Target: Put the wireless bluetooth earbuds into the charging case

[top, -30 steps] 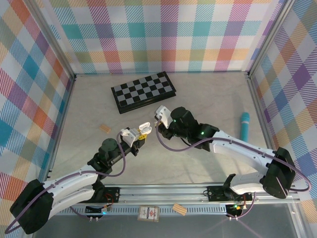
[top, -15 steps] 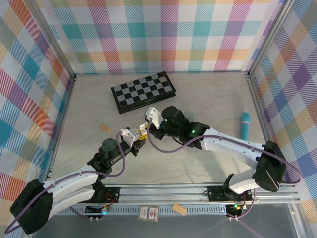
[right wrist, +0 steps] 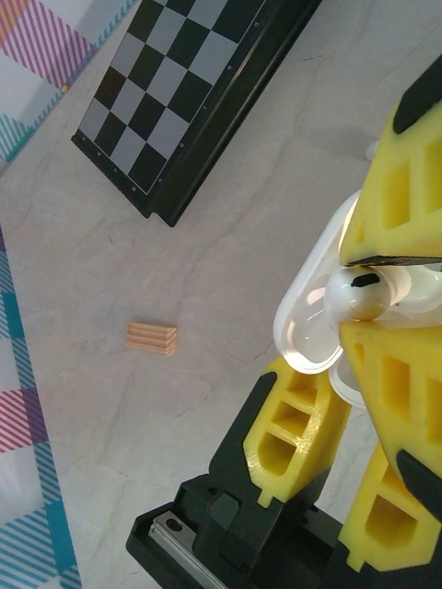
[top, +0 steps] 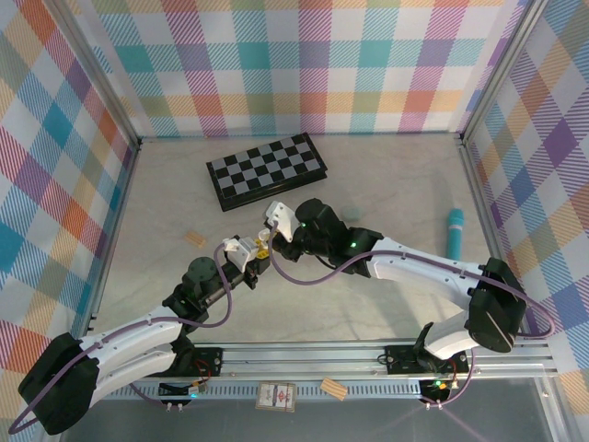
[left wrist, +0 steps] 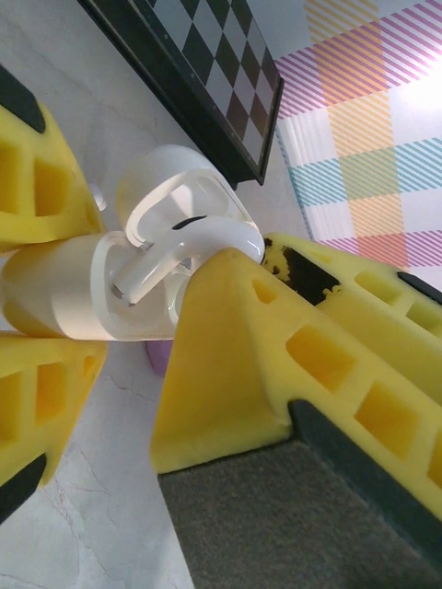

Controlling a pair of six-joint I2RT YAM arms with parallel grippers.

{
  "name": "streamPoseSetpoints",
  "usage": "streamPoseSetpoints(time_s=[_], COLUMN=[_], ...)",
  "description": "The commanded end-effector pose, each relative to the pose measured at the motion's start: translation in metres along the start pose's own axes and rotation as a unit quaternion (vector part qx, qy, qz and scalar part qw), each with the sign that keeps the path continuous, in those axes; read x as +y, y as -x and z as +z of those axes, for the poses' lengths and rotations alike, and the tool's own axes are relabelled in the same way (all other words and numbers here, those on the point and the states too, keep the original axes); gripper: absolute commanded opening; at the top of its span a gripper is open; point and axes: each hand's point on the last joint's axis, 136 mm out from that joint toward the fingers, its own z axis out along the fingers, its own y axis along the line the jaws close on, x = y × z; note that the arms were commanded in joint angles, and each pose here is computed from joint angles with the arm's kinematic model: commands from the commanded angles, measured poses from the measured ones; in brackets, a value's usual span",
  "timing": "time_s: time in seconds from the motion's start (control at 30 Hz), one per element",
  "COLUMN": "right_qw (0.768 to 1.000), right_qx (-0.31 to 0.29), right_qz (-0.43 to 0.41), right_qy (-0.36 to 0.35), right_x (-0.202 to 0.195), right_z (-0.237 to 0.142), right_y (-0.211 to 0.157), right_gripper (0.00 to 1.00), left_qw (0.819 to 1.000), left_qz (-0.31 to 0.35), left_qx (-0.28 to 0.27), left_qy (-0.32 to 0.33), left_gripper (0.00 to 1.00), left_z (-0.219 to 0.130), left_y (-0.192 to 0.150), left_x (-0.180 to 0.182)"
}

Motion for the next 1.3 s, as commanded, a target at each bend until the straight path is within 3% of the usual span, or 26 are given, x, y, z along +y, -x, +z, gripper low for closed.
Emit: streamPoseSetpoints(time_s=[0.0,0.43,0.53,0.63,0.8,1.07,1.27], right_qw=[0.999,0.999,0.999,0.999,0.997,0.983,0.942], right_qx=[-0.028,-0.018,-0.020,-0.033,-0.062,-0.093,-0.029], right_qz=[-0.006,0.000,0.005,0.011,0.035,0.157,0.332], right_qy=[0.023,0.043,0.044,0.022,0.009,0.003,-0.035], right_x=[0.011,0.020,0.021,0.013,-0.002,-0.035,-0.097], right_z=[-0.003,-0.009,-0.013,-0.023,-0.042,-0.057,-0.040], right_y=[0.018,0.001,0.000,0.005,0.011,0.007,-0.050], right_gripper=[0.23,0.26,0.31,0.45,0.53,0.81,0.81], left_qw=[0.999,0.998,0.998,0.998,0.998,0.998,0.999], left_qz=[-0.007,-0.023,-0.022,-0.019,-0.013,0.007,0.018], left_qx=[-0.045,-0.054,-0.054,-0.053,-0.053,-0.055,-0.048], left_qy=[-0.010,0.001,0.001,-0.002,-0.008,-0.011,0.007], left_gripper=[0.10,0.10,0.10,0.10,0.10,0.11,0.10], left_z=[0.001,0.001,0.001,0.002,0.002,-0.002,-0.011], left_y=[0.032,0.039,0.040,0.040,0.039,0.038,0.030], left_x=[-0.004,0.000,0.000,-0.001,-0.003,-0.005,0.000])
